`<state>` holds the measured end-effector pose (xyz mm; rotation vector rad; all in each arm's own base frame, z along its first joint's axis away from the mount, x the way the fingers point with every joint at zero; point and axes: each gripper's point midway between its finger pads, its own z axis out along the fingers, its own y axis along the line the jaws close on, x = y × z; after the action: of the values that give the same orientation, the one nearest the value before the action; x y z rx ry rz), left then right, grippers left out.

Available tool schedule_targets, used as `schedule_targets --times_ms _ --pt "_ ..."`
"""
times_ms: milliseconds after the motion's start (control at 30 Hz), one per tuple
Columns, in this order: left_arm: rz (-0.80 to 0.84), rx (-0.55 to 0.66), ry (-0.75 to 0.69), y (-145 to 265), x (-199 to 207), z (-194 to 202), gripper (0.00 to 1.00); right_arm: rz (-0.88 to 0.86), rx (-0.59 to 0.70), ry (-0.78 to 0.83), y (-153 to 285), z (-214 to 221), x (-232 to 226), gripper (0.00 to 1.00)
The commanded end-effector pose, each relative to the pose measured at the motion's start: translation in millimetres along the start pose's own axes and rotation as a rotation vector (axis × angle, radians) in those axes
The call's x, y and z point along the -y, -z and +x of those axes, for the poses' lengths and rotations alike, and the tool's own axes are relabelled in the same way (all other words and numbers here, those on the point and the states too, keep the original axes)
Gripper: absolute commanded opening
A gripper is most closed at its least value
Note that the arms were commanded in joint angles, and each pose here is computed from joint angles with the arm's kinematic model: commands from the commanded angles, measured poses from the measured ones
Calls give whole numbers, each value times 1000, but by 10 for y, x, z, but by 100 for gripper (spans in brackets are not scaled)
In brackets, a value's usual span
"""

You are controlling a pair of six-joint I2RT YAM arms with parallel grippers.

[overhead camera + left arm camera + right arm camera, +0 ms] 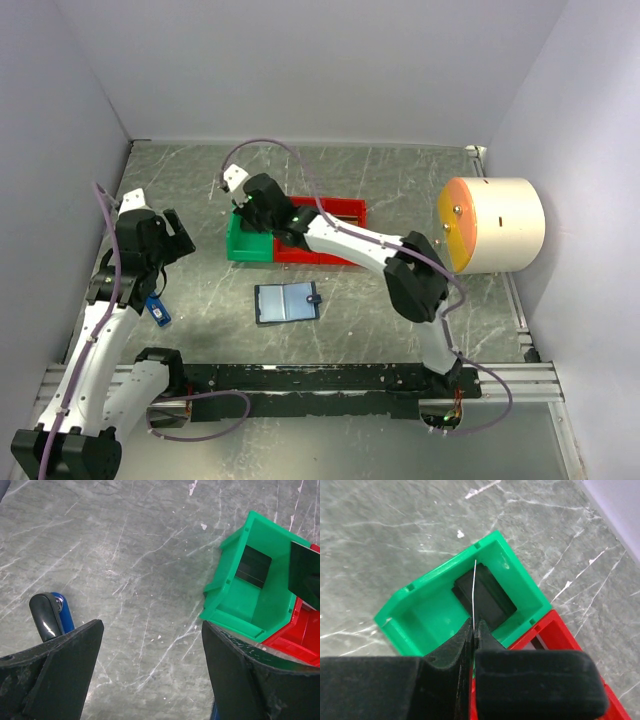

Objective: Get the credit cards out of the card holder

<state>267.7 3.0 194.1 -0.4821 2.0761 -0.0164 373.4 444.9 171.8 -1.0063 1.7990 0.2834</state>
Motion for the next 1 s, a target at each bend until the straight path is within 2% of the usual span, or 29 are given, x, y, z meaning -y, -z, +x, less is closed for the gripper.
schedule_targets --times_ms 0,333,600,833,967 --pt "-35 4 3 -6 -74 10 91 50 -110 146 -252 257 67 0" --pt "-17 -1 -4 -18 -40 14 91 123 -156 352 -643 413 189 0" --pt "-25 8 1 2 -59 0 90 117 -165 522 -857 590 184 3" --pt "-31 10 2 -1 -68 -3 90 142 -200 614 -1019 783 209 5" --pt "-35 3 0 -12 -73 10 90 140 -215 620 -1021 809 216 9"
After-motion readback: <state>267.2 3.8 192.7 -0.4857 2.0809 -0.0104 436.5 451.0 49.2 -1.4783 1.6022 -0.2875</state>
